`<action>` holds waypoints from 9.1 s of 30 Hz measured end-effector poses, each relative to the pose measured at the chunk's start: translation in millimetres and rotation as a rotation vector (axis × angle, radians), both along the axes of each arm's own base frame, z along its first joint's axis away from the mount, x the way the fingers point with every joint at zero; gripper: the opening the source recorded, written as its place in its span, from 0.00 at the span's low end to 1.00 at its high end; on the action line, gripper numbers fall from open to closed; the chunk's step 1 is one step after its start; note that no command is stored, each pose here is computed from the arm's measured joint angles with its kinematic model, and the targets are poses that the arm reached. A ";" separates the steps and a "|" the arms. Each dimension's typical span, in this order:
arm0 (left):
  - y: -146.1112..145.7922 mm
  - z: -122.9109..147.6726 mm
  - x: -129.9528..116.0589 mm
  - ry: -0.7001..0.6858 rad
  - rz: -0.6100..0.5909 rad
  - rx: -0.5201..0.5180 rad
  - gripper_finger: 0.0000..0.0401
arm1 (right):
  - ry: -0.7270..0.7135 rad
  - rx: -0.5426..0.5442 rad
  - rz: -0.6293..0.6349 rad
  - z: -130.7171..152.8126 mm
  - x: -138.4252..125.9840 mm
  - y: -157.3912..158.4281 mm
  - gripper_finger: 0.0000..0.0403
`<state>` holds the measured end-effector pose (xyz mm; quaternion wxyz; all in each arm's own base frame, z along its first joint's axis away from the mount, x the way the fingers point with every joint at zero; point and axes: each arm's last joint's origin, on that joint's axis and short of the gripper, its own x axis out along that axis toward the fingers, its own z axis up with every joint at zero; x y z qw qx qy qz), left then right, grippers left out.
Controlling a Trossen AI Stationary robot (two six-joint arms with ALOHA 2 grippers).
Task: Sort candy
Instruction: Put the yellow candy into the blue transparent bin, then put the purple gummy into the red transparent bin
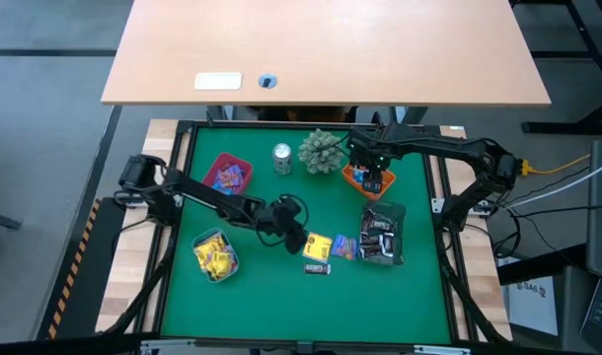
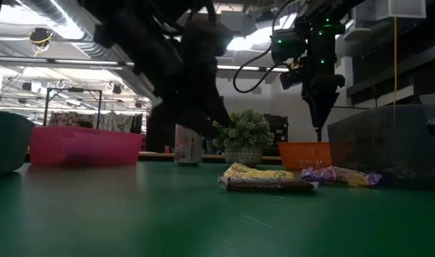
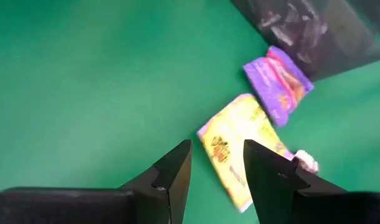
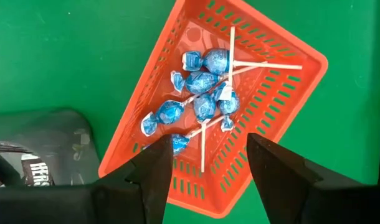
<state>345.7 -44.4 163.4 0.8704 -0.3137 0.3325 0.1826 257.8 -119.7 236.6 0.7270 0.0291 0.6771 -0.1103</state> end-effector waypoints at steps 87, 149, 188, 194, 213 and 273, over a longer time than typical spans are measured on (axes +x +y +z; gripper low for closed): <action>-9.1 109.5 -93.3 -0.001 -0.495 -0.016 0.00 | -0.292 0.113 0.441 37.0 52.4 138.3 0.51; -32.8 112.6 -176.6 0.302 -0.066 0.121 0.23 | -0.314 0.177 0.553 20.8 50.3 180.1 0.51; -31.3 114.6 -171.1 0.261 -0.084 0.139 0.23 | -0.134 0.185 0.688 -52.2 104.8 185.0 0.51; -31.3 114.6 -171.1 0.261 -0.084 0.139 0.23 | -0.063 0.218 0.656 -73.1 109.0 176.3 0.51; -31.3 114.5 -171.1 0.261 -0.083 0.139 0.23 | -0.056 0.271 0.648 -65.6 116.0 174.3 0.51; -30.4 116.2 -168.9 0.219 -0.046 0.179 0.23 | -0.099 0.137 0.785 -81.3 108.7 214.5 0.01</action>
